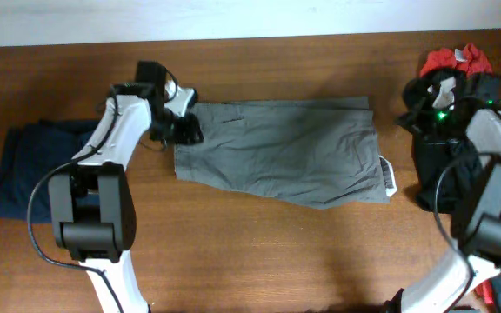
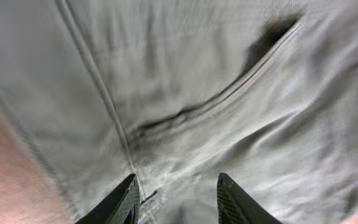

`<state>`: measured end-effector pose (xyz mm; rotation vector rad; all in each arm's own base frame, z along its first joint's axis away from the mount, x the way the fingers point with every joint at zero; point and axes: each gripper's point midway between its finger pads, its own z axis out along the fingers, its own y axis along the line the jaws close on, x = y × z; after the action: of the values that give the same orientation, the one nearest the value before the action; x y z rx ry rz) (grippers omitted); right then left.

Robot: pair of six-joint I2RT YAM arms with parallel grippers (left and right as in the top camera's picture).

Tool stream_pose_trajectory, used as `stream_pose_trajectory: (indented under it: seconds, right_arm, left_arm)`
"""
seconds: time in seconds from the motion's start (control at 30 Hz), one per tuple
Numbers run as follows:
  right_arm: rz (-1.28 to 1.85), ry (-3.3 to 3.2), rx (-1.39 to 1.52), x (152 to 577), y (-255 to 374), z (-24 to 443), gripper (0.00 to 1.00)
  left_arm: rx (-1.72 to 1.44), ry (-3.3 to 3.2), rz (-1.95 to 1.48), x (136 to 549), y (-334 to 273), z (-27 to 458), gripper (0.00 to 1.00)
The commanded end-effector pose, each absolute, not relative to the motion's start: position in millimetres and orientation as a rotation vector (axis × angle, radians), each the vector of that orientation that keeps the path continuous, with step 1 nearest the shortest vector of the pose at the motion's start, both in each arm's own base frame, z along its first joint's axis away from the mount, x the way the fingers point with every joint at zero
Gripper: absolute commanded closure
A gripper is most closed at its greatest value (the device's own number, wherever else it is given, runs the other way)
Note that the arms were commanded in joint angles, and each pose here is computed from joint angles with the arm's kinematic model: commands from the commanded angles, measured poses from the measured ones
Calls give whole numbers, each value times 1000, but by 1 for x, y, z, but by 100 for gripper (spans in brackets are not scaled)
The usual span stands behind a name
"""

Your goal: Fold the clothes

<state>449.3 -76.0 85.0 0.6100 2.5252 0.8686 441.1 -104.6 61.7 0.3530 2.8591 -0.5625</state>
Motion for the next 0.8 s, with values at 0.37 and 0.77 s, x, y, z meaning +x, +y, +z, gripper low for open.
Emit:
stream_pose_trajectory:
  seconds: [0.37, 0.77]
  right_arm:
    - [919, 2866, -284, 379, 122, 84, 95]
    - [670, 3124, -589, 328, 176, 25, 94]
  left_arm:
    - [594, 2690, -619, 467, -150, 59, 81]
    - [623, 2776, -667, 462, -162, -10, 85]
